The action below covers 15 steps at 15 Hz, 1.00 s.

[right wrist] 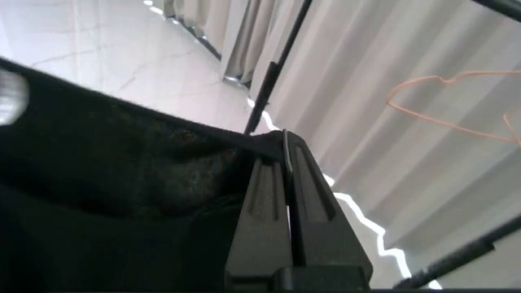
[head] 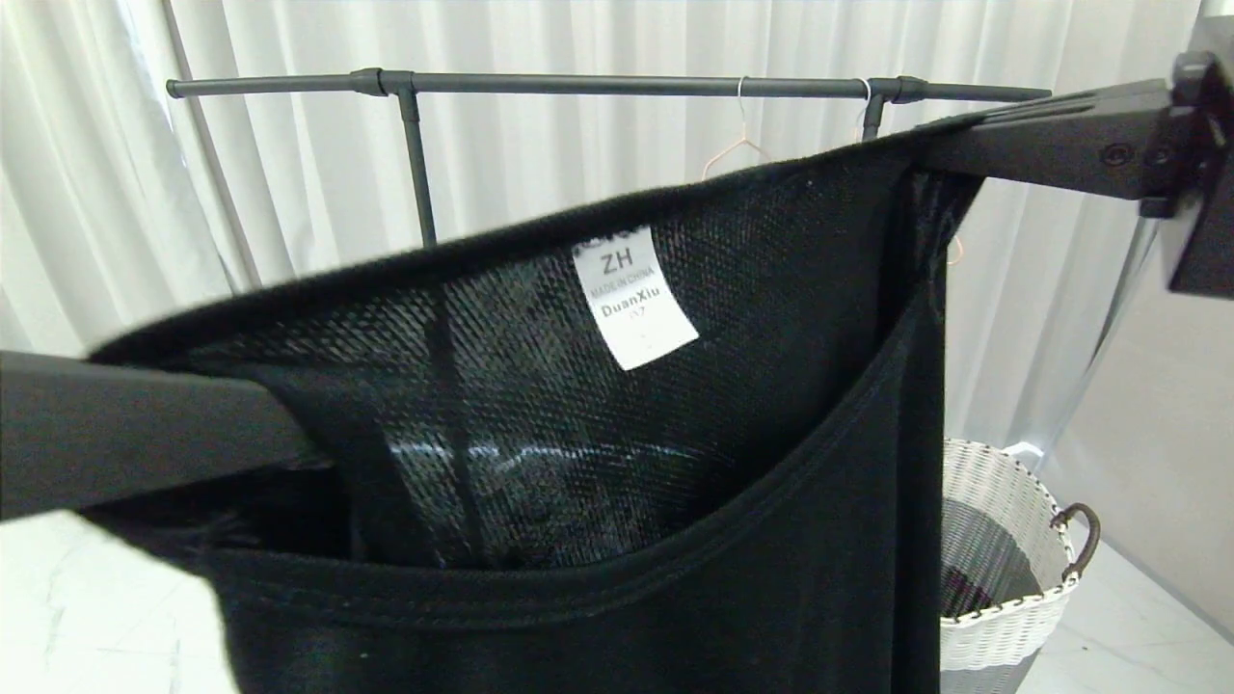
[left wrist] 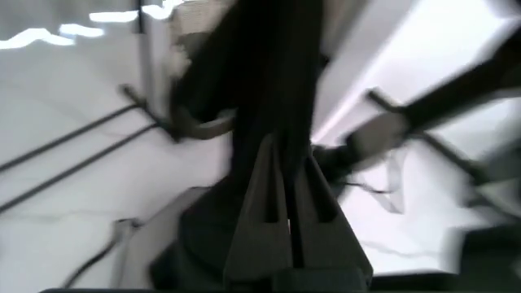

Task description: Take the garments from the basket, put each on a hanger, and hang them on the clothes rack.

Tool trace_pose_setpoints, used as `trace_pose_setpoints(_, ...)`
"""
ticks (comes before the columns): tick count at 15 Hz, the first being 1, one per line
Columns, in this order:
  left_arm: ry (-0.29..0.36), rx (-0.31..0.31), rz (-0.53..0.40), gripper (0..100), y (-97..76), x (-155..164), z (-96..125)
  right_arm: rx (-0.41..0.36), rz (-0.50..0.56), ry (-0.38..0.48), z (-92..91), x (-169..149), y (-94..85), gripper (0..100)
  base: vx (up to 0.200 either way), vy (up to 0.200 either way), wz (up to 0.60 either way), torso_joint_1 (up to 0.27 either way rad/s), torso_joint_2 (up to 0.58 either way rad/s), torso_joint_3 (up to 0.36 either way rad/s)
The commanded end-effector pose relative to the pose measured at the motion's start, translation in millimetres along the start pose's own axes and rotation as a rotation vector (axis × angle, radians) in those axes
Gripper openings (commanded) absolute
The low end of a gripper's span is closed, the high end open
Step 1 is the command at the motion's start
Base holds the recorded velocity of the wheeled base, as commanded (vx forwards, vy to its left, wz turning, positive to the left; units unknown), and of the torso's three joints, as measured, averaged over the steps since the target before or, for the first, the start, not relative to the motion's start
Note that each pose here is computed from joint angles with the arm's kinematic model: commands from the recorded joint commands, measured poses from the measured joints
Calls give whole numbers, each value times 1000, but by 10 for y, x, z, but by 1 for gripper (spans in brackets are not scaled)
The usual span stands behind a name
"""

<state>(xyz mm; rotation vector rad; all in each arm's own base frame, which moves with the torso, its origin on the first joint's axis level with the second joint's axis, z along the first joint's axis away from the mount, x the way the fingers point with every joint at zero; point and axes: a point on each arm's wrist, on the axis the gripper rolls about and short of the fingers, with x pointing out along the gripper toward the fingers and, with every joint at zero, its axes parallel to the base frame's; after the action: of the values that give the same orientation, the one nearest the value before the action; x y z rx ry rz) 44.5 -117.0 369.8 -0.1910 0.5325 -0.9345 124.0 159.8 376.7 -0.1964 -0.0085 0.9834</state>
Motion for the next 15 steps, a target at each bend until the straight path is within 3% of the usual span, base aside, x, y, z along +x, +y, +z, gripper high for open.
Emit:
trace_pose_setpoints(1,-26,-17,-100,0,-109,-150,66,2,10,43,-102,246,2,0,0,0,0,0,0,0)
trace_pose_setpoints(9,-7,17,-80,0,-100,-94,26,20,-3,29,-78,146,-18,0,0,0,0,0,0,0)
trace_pose_setpoints(13,-35,207,150,0,169,68,99,26,-50,45,-45,-280,-74,0,0,0,0,0,0,0)
trace_pose_setpoints(15,-39,268,235,0,273,205,178,28,-44,65,-41,-528,-40,0,0,0,0,0,0,0)
